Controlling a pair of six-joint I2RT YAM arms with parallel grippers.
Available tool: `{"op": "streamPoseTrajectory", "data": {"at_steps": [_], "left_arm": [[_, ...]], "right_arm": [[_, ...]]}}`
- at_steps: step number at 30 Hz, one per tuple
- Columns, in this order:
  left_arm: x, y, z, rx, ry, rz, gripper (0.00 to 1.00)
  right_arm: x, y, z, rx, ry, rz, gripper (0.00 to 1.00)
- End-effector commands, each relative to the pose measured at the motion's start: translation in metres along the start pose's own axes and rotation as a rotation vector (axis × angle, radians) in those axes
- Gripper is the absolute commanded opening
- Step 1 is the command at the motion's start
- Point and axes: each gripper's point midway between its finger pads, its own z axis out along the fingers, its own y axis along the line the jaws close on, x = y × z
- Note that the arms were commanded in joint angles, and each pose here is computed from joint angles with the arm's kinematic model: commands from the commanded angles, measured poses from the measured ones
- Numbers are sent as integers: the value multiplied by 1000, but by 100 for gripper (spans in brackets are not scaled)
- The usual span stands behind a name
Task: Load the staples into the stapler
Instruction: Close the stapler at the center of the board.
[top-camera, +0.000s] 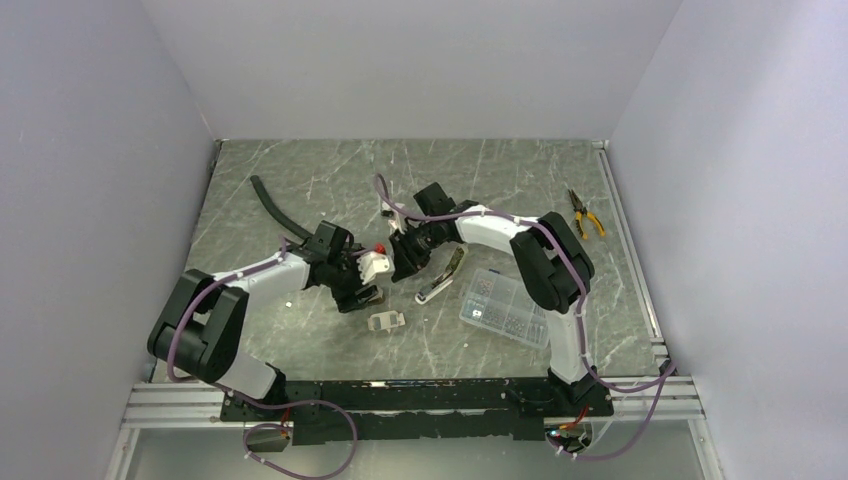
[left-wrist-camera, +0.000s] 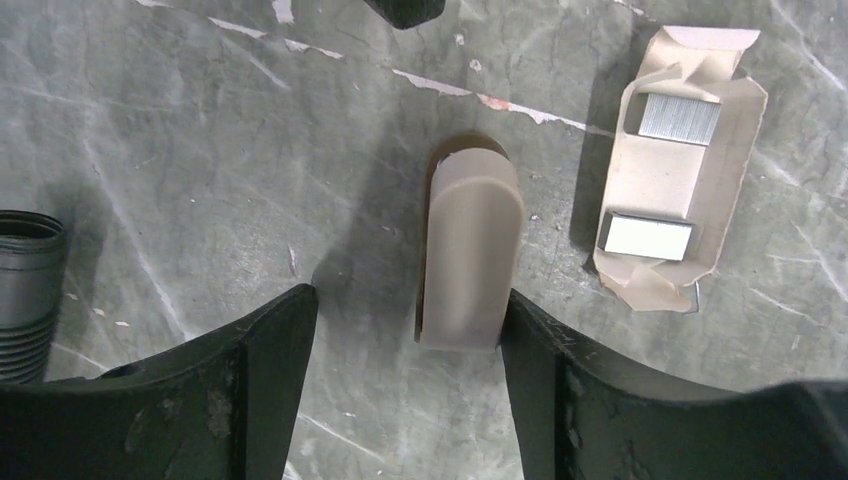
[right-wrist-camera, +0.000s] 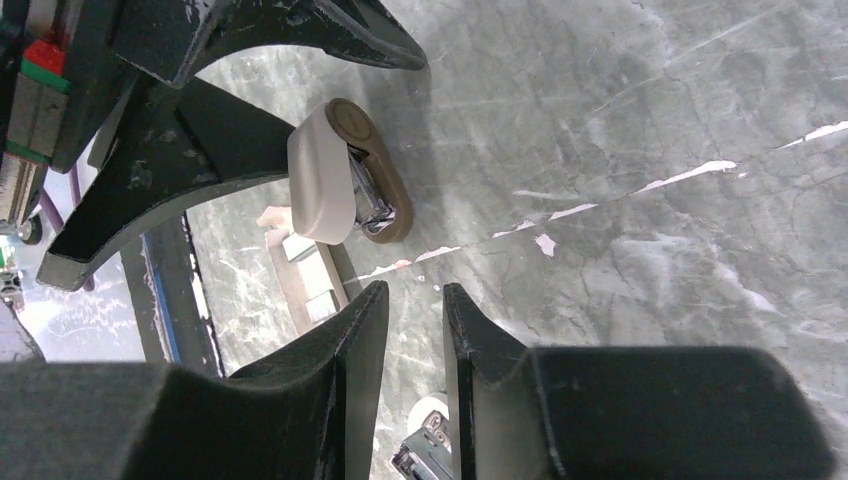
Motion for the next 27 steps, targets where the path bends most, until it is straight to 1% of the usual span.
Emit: {"op": "streamPoseTrajectory", "data": {"at_steps": [1,5,8,10,11,13,14,15,19,27], "left_arm": [[6,6,8,-18,10,34,70],[7,3,11,-3,6,29,63],[8,1,11,6,6,25,54],[8,0,10,8,7,27,46],[8,0,9,9,7,28,41],[5,-3,7,21,-1,30,23],[2,-3,5,24,-5,32,11],[0,-2,4,26,-10,32,4],[-16,-3,-3,27,-74,66,3],[-48,2,-22,13,-169,138,3]], "right_arm": [[-24,10,-18,3,-68,-80,31],[-24,8,-18,3,-70,-74,31],[-24,6,-19,3,-71,-69,31],[-26,6,-20,6,-76,-69,31],[-26,5,-20,12,-79,-62,31],[-30,3,-21,40,-93,-29,33],[-32,2,-22,49,-103,-11,37],[-34,4,-23,51,-116,2,40],[-40,18,-24,-14,-145,35,55],[-46,27,-26,-131,-123,63,67]]}}
